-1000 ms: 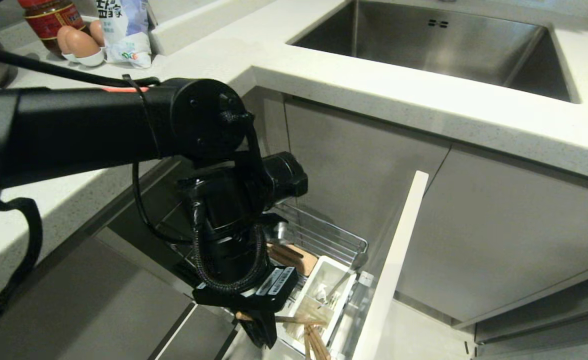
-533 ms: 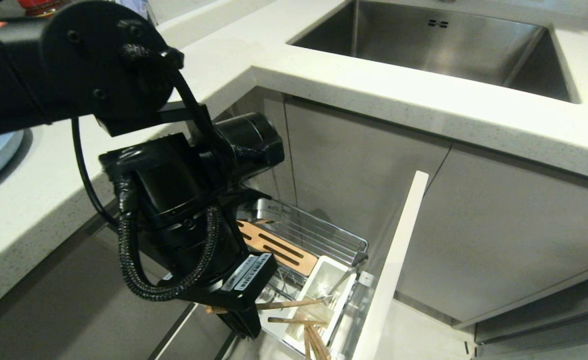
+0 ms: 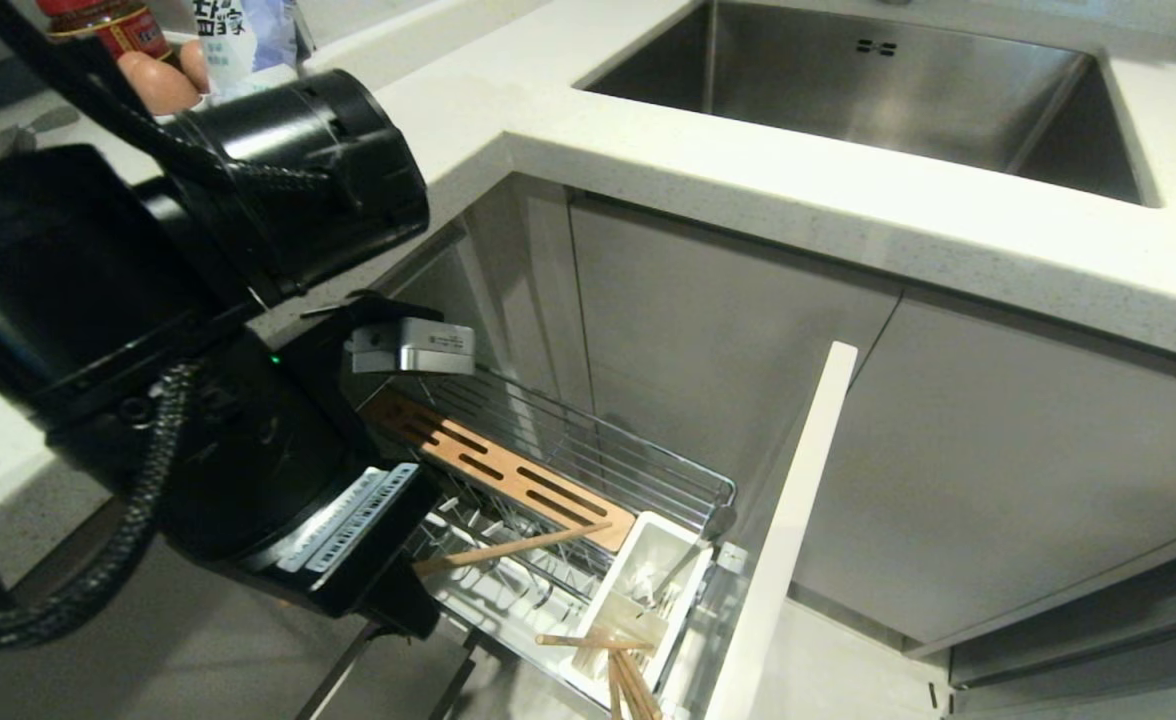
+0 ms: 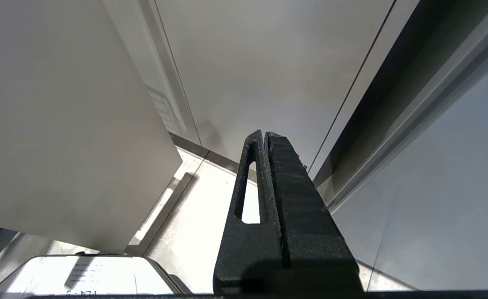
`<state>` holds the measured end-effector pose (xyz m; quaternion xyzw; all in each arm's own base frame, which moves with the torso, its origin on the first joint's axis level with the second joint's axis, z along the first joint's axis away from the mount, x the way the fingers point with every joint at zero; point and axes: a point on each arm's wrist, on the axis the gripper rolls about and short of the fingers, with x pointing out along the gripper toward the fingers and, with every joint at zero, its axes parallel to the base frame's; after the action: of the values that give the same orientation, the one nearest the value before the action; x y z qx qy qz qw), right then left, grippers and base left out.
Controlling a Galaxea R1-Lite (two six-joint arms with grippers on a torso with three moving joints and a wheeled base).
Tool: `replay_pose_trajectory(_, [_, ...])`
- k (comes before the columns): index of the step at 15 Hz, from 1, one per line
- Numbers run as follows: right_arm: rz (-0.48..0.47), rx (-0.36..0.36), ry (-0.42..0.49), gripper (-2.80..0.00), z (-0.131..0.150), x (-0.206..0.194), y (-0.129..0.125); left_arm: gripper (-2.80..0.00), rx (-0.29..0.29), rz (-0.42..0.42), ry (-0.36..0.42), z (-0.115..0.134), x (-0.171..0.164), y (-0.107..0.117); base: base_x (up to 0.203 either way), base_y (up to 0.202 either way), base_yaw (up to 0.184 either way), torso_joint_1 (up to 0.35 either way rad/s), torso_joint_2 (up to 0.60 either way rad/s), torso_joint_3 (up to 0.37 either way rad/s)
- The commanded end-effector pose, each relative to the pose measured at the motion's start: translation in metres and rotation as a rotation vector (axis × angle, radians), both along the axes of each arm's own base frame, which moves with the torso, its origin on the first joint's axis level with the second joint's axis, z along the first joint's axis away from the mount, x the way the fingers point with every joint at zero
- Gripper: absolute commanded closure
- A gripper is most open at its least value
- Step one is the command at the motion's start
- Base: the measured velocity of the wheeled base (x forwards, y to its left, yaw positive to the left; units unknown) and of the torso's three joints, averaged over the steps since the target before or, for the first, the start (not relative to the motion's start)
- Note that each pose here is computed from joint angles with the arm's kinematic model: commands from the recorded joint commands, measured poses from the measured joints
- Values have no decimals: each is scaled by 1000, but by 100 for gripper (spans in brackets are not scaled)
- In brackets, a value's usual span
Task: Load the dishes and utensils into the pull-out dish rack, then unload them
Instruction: Take the chopsticks out of the cupboard
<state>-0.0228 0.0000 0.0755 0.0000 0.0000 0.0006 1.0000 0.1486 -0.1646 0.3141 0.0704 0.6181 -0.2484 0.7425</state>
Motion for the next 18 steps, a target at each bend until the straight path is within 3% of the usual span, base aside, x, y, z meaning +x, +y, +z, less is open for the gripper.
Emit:
replay_pose_trajectory(1, [0, 0, 0, 0, 0, 0, 0, 0, -48, 21, -68, 17, -18, 18, 0, 0, 0, 0, 0, 0])
replay_pose_trajectory(4, [0, 0, 0, 0, 0, 0, 0, 0, -199, 159, -254, 41, -28, 31, 0, 0, 0, 0, 0, 0])
replay_pose_trajectory(6, [0, 0, 0, 0, 0, 0, 0, 0, -284, 201, -347, 55, -38, 43, 0, 0, 0, 0, 0, 0])
replay_pose_trajectory(9, [0, 0, 0, 0, 0, 0, 0, 0, -462, 247, -491, 78, -59, 68, 0, 0, 0, 0, 0, 0])
replay_pose_trajectory(11, [0, 0, 0, 0, 0, 0, 0, 0, -546, 330, -613, 92, -66, 84, 0, 0, 0, 0, 0, 0])
replay_pose_trajectory(13, [0, 0, 0, 0, 0, 0, 0, 0, -588, 451, -743, 103, -71, 103, 0, 0, 0, 0, 0, 0])
replay_pose_trajectory(15, [0, 0, 0, 0, 0, 0, 0, 0, -597, 588, -879, 113, -75, 120, 0, 0, 0, 0, 0, 0])
replay_pose_trajectory(18, [0, 0, 0, 0, 0, 0, 0, 0, -483, 796, -1044, 118, -80, 144, 0, 0, 0, 0, 0, 0])
